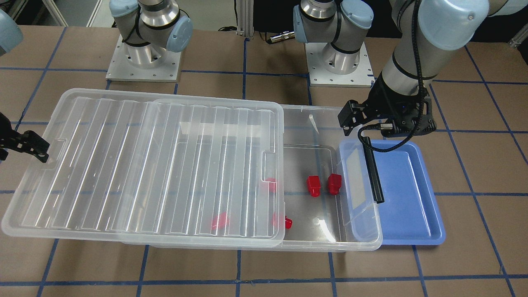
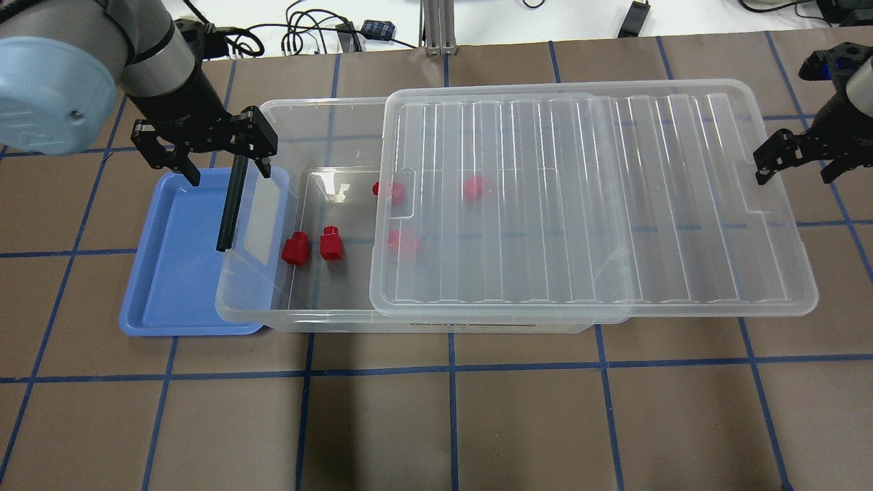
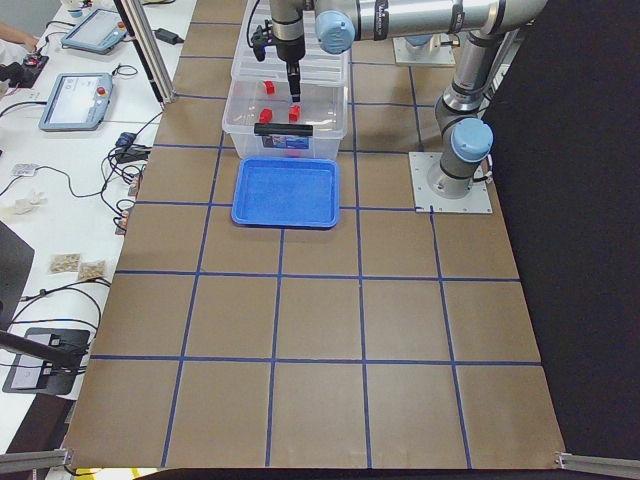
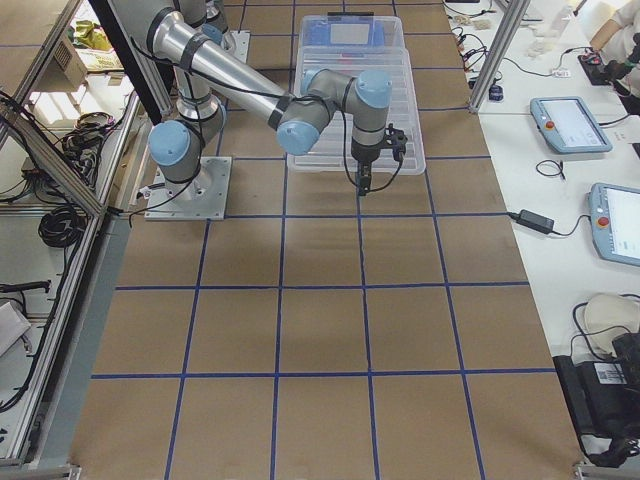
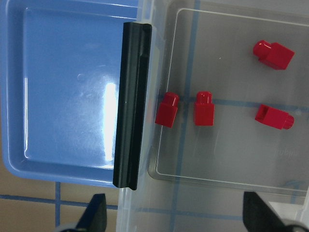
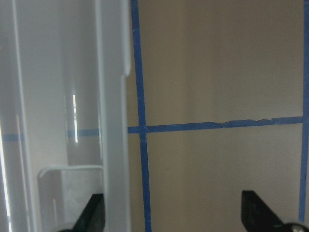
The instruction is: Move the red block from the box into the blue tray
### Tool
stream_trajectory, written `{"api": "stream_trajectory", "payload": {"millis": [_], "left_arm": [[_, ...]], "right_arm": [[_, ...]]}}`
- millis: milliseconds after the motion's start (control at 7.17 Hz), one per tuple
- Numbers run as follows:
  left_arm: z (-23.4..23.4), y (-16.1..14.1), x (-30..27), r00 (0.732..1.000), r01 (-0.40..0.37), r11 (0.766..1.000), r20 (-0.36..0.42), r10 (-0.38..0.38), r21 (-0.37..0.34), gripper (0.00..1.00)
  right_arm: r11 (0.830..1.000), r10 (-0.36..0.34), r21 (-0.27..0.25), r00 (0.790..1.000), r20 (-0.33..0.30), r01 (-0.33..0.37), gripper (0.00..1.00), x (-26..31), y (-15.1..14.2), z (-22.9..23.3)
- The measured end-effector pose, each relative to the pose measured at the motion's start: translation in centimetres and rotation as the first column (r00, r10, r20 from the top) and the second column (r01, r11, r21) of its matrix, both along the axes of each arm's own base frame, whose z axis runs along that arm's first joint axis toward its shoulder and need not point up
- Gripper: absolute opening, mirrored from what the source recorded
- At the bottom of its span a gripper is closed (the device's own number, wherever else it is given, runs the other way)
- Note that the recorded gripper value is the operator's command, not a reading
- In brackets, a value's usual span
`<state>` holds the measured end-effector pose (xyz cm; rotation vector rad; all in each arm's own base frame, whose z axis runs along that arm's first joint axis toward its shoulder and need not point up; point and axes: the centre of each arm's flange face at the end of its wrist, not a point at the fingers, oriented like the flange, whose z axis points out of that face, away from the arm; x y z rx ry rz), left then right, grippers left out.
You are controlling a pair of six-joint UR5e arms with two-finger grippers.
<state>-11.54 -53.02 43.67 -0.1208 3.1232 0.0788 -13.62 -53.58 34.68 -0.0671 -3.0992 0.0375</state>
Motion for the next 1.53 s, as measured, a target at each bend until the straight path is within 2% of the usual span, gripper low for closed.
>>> {"api": "stream_trajectory", "payload": {"millis": [140, 279, 419, 1116, 1535], "left_arm": [[-0.8, -0.2, -1.4, 1.000, 0.015, 1.000, 0.004, -0.015, -0.002, 0.97], [-2.0, -0.4, -2.5, 1.000, 0.020, 1.000, 0.004, -0.020, -0.010, 0.82], [-3.5, -0.4, -3.0, 1.000, 0.014, 1.000, 0.002, -0.014, -0.021, 0.74], [-10.8, 0.9, -4.1, 1.000, 0.004, 0.997, 0.003, -0.004, 0.083, 0.71], [-14.8, 0.3, -4.4, 1.000, -0.012, 0.997, -0.026, 0.014, 0.079, 0.72]], "right_arm": [[1.000, -0.001, 0.000, 1.000, -0.001, 0.001, 1.00, -0.8, 0.2, 0.1], [1.000, -0.005, -0.001, 1.000, -0.002, 0.005, 1.00, -1.4, 0.3, 0.1], [1.000, -0.007, -0.001, 1.000, -0.003, 0.007, 1.00, -1.6, 0.4, 0.1], [1.000, -0.008, -0.001, 1.000, -0.008, 0.008, 1.00, -2.0, 0.4, 0.2], [1.000, -0.007, 0.007, 1.000, -0.022, 0.007, 1.00, -2.1, 0.6, 0.2]]}}
